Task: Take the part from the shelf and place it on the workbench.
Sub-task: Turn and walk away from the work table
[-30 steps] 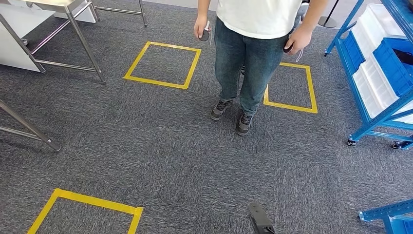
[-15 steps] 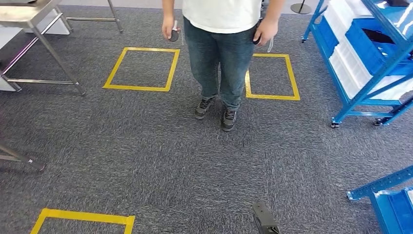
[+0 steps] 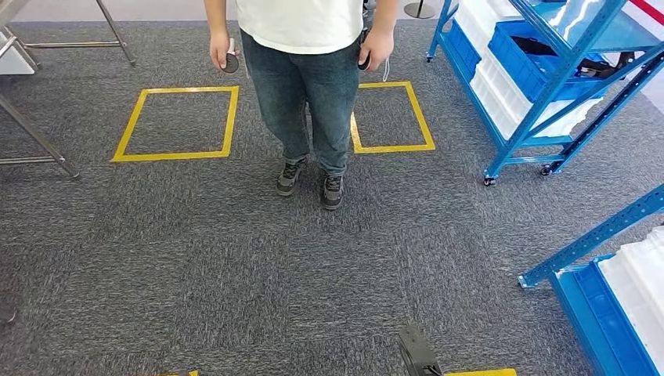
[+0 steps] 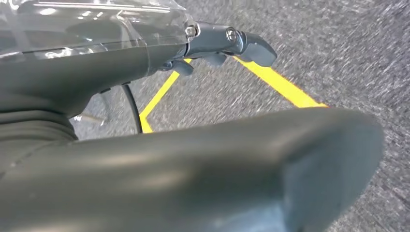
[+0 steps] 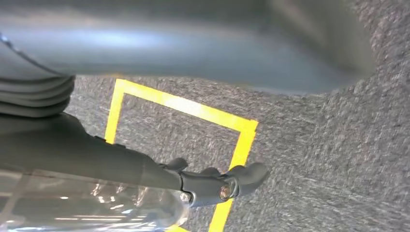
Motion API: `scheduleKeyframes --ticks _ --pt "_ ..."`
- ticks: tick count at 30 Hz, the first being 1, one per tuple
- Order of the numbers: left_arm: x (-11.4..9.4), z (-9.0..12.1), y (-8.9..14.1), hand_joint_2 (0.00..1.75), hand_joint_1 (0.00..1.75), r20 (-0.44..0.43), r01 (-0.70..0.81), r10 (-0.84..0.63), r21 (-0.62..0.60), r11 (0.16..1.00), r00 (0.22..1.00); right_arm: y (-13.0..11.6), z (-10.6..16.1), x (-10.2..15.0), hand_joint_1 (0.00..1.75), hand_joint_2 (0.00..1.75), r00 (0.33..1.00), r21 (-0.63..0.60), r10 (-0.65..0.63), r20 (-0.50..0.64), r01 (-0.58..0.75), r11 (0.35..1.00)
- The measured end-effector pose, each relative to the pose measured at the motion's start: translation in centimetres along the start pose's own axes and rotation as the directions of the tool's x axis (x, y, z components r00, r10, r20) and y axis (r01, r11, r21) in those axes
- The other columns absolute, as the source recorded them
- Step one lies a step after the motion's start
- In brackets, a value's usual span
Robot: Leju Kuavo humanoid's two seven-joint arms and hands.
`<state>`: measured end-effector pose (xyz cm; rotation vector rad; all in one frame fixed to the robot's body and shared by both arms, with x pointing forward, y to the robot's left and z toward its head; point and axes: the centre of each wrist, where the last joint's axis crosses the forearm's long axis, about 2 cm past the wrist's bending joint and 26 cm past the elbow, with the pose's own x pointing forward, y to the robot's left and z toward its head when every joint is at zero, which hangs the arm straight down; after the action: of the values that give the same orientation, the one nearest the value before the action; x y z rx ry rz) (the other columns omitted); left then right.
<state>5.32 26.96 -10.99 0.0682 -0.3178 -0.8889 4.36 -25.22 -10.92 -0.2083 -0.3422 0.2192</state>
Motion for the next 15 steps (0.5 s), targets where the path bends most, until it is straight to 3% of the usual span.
scheduleKeyframes --ticks 6,15 --pt "0.1 0.0 0.2 0.0 0.0 0.01 0.0 0.0 0.003 1.0 1.0 0.1 0.0 0.2 0.0 0.0 1.0 0.02 -0.01 0.017 0.01 1.0" --pt "0.8 -0.3 1.8 0.0 0.0 0.102 -0.079 0.074 0.051 0.996 0.992 0.4 0.1 0.1 0.0 0.0 0.998 0.084 -0.047 0.03 0.045 0.995"
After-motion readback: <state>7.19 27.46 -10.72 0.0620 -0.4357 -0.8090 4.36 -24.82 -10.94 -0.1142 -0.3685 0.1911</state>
